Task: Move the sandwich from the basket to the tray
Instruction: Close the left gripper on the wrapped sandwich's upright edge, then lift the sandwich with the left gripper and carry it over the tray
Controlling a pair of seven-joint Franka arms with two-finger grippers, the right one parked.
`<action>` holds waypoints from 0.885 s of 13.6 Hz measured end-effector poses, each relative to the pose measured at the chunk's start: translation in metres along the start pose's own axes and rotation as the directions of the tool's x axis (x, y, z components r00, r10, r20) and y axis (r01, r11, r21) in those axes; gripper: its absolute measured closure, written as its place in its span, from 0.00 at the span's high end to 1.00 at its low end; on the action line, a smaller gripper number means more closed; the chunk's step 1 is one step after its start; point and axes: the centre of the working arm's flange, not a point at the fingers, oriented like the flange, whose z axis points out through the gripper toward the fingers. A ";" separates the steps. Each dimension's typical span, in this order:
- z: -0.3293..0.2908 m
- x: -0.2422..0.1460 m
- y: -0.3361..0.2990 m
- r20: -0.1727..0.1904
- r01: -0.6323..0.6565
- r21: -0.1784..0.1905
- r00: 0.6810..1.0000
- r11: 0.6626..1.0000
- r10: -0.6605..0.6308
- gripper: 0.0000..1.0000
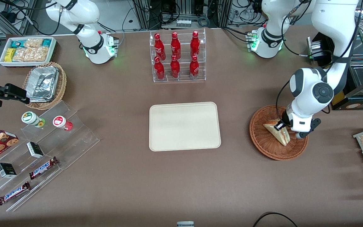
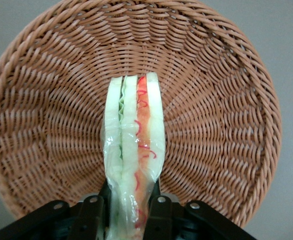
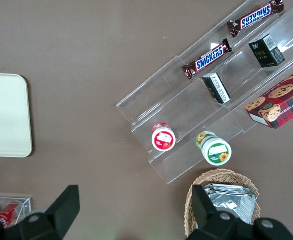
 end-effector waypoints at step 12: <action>-0.093 -0.088 0.129 0.065 -0.407 0.044 0.912 0.912 0.404 0.15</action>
